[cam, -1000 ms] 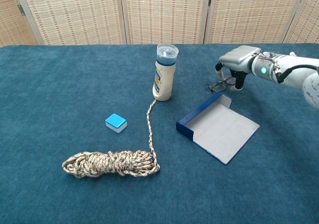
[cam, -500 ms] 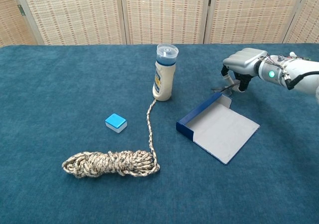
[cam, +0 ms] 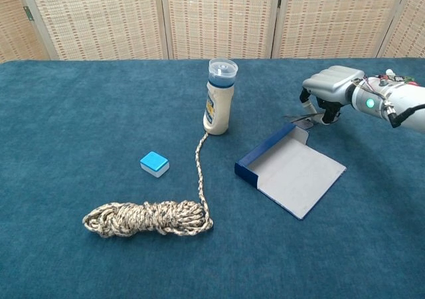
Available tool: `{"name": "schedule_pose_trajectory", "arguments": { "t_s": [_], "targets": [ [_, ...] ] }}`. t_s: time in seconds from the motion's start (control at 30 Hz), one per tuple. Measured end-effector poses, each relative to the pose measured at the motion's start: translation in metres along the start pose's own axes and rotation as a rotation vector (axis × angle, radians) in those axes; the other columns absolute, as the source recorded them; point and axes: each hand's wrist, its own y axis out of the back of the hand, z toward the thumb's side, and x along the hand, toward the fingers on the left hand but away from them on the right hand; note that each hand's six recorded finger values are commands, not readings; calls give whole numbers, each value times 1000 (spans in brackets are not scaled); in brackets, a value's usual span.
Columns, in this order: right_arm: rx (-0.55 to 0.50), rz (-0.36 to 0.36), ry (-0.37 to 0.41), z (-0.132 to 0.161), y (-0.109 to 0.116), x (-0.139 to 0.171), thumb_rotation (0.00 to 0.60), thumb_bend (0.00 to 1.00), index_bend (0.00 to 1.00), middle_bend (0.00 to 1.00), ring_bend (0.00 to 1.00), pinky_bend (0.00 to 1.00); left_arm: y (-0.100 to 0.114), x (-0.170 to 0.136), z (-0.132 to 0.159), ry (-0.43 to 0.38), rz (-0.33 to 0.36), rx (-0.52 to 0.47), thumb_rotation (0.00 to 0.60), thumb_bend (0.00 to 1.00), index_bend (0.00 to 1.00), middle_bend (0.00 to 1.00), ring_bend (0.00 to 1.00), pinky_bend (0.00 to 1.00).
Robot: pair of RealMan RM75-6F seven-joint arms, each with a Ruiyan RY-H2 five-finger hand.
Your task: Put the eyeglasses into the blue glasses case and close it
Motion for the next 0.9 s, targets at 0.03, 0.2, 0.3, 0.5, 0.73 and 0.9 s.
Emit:
{"name": "schedule_pose_trajectory", "arguments": {
  "t_s": [0.03, 0.2, 0.3, 0.5, 0.73, 0.9],
  "targets": [
    [-3, -7, 2, 0, 2, 1, 600, 514, 637, 1000, 1000, 972, 0, 0, 0, 2, 0, 1, 600, 195, 69, 92, 122, 232],
    [-13, -65, 35, -2, 15, 11, 600, 515, 648, 1000, 1000, 972, 0, 0, -1, 5, -2, 1, 600, 195, 69, 92, 121, 232],
    [-17, -106, 62, -4, 25, 21, 600, 515, 648, 1000, 1000, 973, -1, 1, 0, 0, -3, -3, 600, 195, 69, 92, 121, 232],
    [-35, -179, 132, 0, 48, 49, 600, 515, 648, 1000, 1000, 972, -3, 5, 3, -13, -5, -5, 600, 195, 69, 92, 121, 232],
    [-43, -224, 239, 18, 65, 90, 600, 514, 649, 1000, 1000, 972, -3, 4, 5, -20, -5, -7, 600, 195, 69, 92, 121, 232],
    [-26, -237, 298, 33, 62, 106, 600, 514, 648, 1000, 1000, 973, -1, 2, 2, -11, 2, -3, 600, 195, 69, 92, 121, 232]
  ]
}}
